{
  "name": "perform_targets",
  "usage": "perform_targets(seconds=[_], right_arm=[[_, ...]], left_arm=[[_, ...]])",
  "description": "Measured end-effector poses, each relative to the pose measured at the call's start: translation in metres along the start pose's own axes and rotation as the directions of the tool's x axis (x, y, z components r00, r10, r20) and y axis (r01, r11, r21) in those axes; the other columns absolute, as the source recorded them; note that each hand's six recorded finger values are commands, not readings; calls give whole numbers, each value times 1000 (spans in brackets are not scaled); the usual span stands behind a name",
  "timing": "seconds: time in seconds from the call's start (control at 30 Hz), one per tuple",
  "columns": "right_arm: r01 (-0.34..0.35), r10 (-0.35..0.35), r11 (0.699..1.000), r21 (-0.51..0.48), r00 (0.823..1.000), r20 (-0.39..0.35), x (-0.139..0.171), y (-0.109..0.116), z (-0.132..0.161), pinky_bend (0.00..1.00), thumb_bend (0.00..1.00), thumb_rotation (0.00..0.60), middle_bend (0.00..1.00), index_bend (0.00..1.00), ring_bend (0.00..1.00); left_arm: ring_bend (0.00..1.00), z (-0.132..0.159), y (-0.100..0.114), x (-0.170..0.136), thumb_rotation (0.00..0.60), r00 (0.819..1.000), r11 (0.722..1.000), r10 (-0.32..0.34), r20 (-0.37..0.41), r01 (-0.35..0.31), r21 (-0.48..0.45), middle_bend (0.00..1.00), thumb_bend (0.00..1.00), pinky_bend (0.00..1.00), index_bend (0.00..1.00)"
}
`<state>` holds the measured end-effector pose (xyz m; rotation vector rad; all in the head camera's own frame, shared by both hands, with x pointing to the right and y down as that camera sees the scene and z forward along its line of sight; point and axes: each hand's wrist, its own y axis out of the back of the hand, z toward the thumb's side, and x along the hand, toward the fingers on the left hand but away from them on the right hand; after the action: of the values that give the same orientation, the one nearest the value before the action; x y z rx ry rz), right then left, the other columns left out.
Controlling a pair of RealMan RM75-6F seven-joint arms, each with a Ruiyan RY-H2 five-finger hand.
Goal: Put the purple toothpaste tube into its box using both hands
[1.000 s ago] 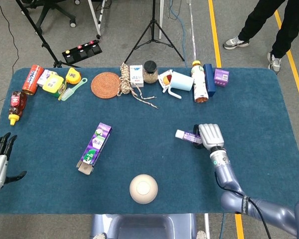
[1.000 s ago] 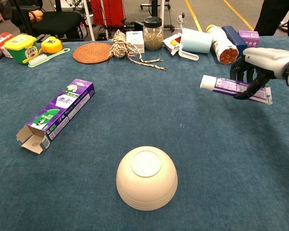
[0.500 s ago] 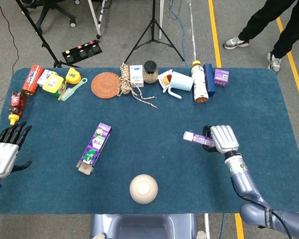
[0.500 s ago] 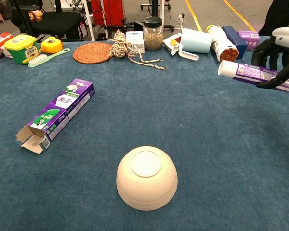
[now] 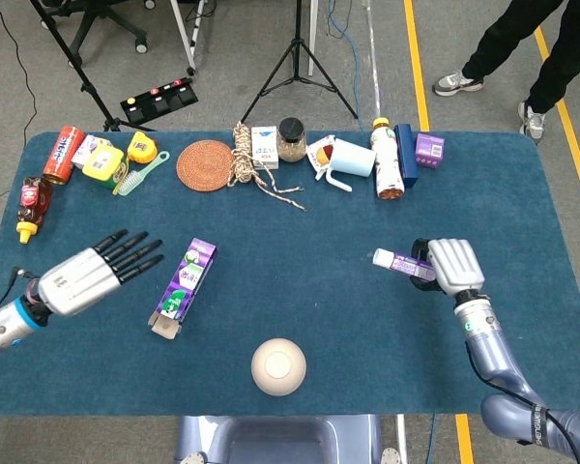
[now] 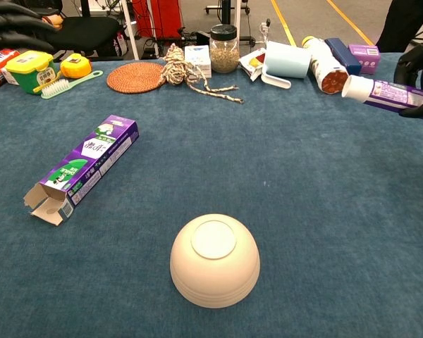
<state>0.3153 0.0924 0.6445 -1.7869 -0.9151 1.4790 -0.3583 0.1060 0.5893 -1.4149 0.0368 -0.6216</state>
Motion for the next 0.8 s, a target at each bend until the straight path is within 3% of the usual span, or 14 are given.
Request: perform_targets(seconds=[0.1, 0.3, 0.8], right_arm=[[2, -2, 1000, 0, 1000, 23, -4, 1, -10, 603, 430, 600, 566, 545, 542], [14, -14, 1000, -10, 999, 51, -11, 5, -20, 603, 430, 600, 567, 545, 543], [28, -27, 1000, -13, 996, 91, -15, 11, -32, 603, 431, 600, 566, 545, 544]], left_arm=[[0, 9, -1, 24, 600, 987, 995, 9, 159, -24, 93, 0, 109, 206, 0], [0, 18, -11, 55, 600, 960, 988, -9, 281, -36, 153, 0, 102, 207, 0], [0, 36, -60, 86, 600, 911, 969, -176, 373, 94, 227, 0, 100, 207, 0]])
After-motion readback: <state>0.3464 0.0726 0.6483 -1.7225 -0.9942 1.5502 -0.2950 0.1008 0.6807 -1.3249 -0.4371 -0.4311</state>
